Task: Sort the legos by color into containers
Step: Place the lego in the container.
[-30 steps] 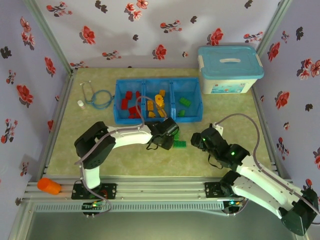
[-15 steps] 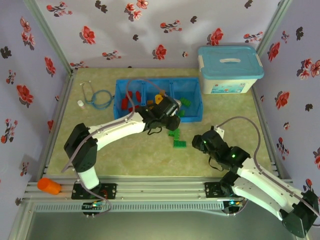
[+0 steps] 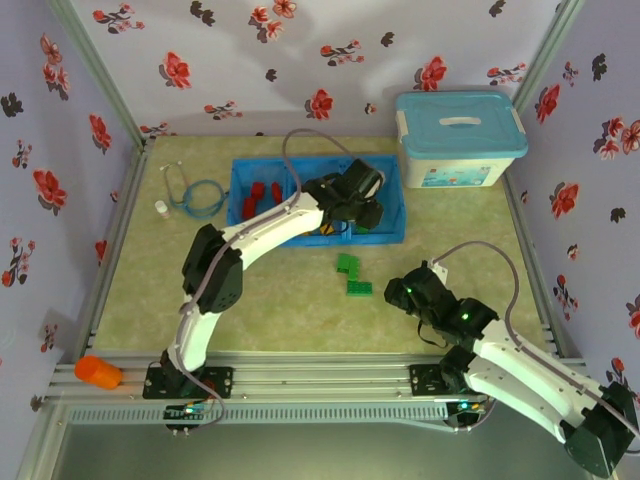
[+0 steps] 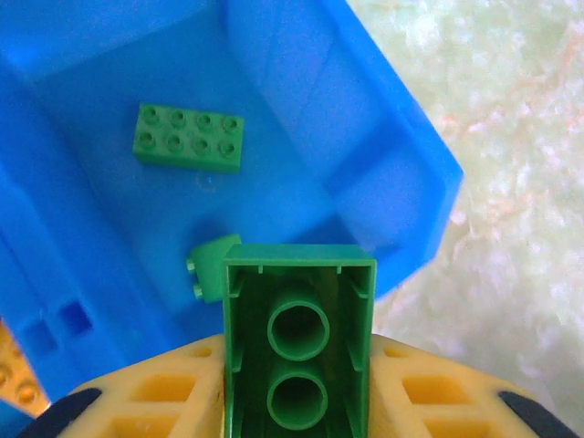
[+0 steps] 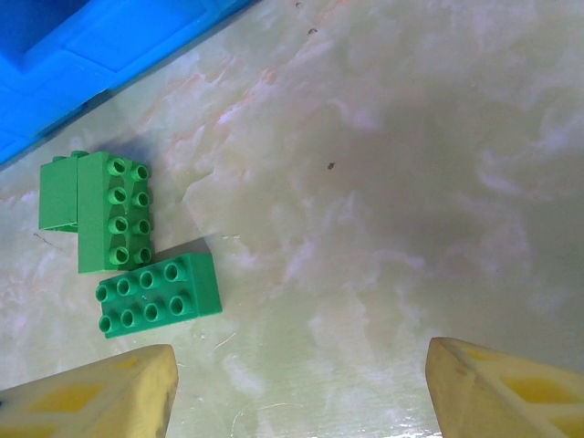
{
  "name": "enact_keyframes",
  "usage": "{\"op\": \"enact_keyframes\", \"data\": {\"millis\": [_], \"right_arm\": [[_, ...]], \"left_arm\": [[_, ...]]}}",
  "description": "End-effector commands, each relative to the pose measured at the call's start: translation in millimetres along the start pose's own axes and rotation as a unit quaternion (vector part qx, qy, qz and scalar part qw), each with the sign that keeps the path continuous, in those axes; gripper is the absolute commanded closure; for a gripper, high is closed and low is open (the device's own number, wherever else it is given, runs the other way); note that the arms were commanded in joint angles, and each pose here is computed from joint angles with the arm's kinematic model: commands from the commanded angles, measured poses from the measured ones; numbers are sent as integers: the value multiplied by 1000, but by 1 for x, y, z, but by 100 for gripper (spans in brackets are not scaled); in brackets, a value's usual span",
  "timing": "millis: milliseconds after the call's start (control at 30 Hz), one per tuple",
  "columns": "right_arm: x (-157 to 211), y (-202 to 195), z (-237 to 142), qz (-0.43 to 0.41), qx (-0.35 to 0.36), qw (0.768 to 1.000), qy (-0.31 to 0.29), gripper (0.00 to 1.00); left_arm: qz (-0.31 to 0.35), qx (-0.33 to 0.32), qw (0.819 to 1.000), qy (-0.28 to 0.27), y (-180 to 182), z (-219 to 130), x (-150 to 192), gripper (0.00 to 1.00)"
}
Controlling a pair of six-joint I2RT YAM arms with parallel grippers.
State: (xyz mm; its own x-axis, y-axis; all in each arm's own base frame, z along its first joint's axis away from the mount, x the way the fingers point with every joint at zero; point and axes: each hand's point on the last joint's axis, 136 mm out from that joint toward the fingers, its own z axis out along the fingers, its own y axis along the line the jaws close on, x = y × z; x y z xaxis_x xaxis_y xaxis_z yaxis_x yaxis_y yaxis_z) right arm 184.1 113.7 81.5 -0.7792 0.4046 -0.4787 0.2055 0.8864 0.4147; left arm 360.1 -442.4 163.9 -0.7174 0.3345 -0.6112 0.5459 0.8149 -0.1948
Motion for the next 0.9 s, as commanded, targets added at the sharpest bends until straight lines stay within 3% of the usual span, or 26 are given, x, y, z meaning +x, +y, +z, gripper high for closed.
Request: {"op": "enact_keyframes", "data": {"millis": [0, 167, 200, 267, 300, 600, 867], "right_arm": [[2, -3, 1, 13, 0, 1000, -1, 28], [2, -1, -1, 12, -1, 1000, 3, 28], [1, -2, -2, 11, 0, 1000, 3, 28], [0, -1, -4, 9, -1, 1000, 3, 28], [0, -1, -5, 8, 0, 1000, 3, 28], [1, -5, -9, -5, 16, 1000, 10, 28], [1, 10, -4, -24, 9, 999, 25, 28]], "left_arm": [[2, -6, 1000, 22, 12, 11, -5, 66], [-5, -11, 999, 32, 20, 29, -16, 63], [-5, -12, 999, 33, 21, 32, -18, 57], [-3, -10, 1000, 24, 21, 35, -23, 34], [-1, -8, 1000, 17, 20, 34, -27, 31], [5, 18, 998, -56, 5, -38, -60, 28], [33, 36, 993, -110, -5, -101, -42, 28]]}}
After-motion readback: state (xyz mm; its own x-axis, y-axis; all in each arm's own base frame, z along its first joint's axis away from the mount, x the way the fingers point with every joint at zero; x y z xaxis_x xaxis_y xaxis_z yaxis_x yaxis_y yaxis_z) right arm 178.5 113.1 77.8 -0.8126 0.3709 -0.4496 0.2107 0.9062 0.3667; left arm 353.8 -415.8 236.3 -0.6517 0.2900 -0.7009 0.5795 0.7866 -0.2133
